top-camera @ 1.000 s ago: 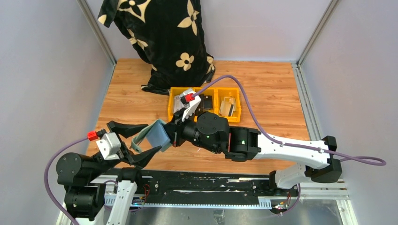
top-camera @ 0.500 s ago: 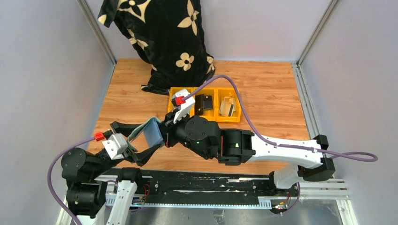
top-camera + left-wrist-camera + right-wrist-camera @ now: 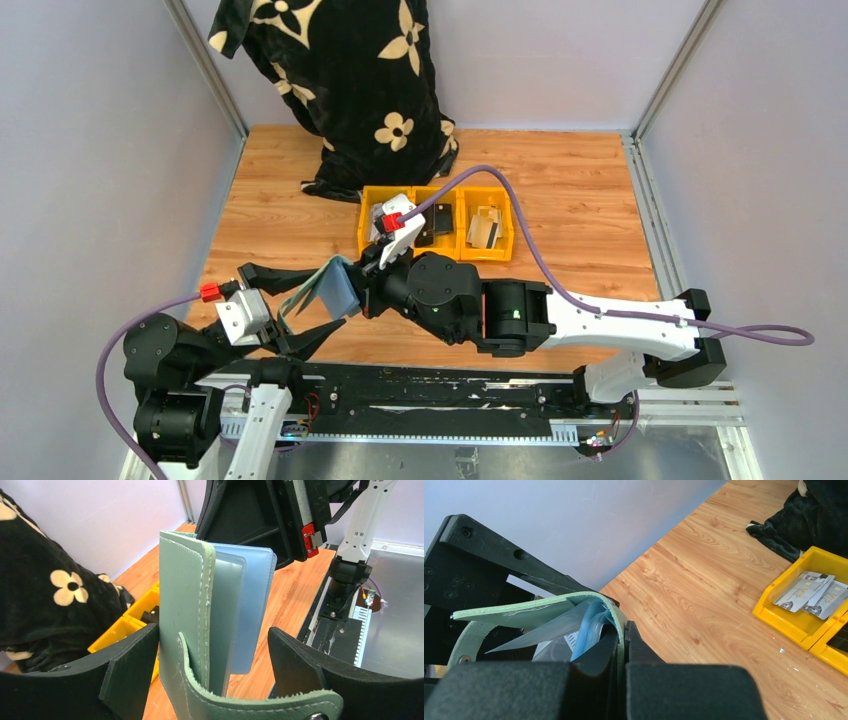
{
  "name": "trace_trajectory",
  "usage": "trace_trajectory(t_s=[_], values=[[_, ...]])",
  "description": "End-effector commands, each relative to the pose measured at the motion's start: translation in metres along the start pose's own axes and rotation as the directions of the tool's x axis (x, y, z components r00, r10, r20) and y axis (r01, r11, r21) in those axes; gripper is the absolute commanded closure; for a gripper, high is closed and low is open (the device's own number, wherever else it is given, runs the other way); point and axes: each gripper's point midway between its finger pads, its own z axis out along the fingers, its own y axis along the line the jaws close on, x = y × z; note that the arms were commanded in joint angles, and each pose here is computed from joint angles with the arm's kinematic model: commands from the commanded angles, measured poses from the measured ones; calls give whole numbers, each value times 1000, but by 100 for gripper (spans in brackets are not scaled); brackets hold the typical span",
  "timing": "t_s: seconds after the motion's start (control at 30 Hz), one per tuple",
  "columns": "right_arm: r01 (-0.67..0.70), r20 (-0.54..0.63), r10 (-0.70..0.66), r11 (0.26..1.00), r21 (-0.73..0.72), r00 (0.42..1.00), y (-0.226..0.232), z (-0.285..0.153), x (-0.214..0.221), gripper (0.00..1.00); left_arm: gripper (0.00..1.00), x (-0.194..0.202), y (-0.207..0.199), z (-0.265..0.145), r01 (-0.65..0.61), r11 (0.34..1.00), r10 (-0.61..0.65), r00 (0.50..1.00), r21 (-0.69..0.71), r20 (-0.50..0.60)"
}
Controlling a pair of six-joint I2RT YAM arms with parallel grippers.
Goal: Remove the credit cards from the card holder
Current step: Remove the credit card from the card holder.
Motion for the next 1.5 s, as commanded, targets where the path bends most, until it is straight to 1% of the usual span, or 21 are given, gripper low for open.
trace_trajectory(t_s=[0.0,0.2,0.33,0.43,0.57,0.63,0.8,0.97,1.1,1.27,1.47], values=[[-15,54,15,1000,-6,998,6,-7,-18,100,19,-2,-1,1,17,1000,-17,1000,13,-6],[-1,40,1,1000,9,999,12,0,-18,100,17,1,5,0,12,1000,-12,1000,-23,-10],[-7,42,6,1000,16,999,14,2,-19,100,18,4,11,0,-4,999,4,1000,-54,-15],[1,39,-1,1000,18,999,15,2,-18,100,26,5,22,-2,-28,993,25,999,-117,-24],[-4,37,3,1000,27,999,11,0,-15,100,44,2,39,-7,-68,974,61,997,-216,-36],[-4,38,3,1000,27,999,11,-1,-14,100,49,0,40,-9,-81,970,75,997,-230,-35],[-1,40,0,1000,28,999,8,-3,-14,100,52,-3,31,-8,-73,979,70,997,-191,-20],[-4,71,3,1000,12,997,1,-12,-14,100,61,-7,28,-8,-73,980,72,997,-183,-12],[16,89,-15,1000,-15,996,-7,-24,-11,100,63,-11,24,-10,-68,982,69,998,-177,-1],[13,114,-5,997,-74,993,-10,-39,-11,100,64,-14,12,-8,-46,991,48,999,-122,13],[27,111,-17,995,-98,994,-13,-46,-7,100,71,-20,0,-6,10,998,-8,1000,-58,25]])
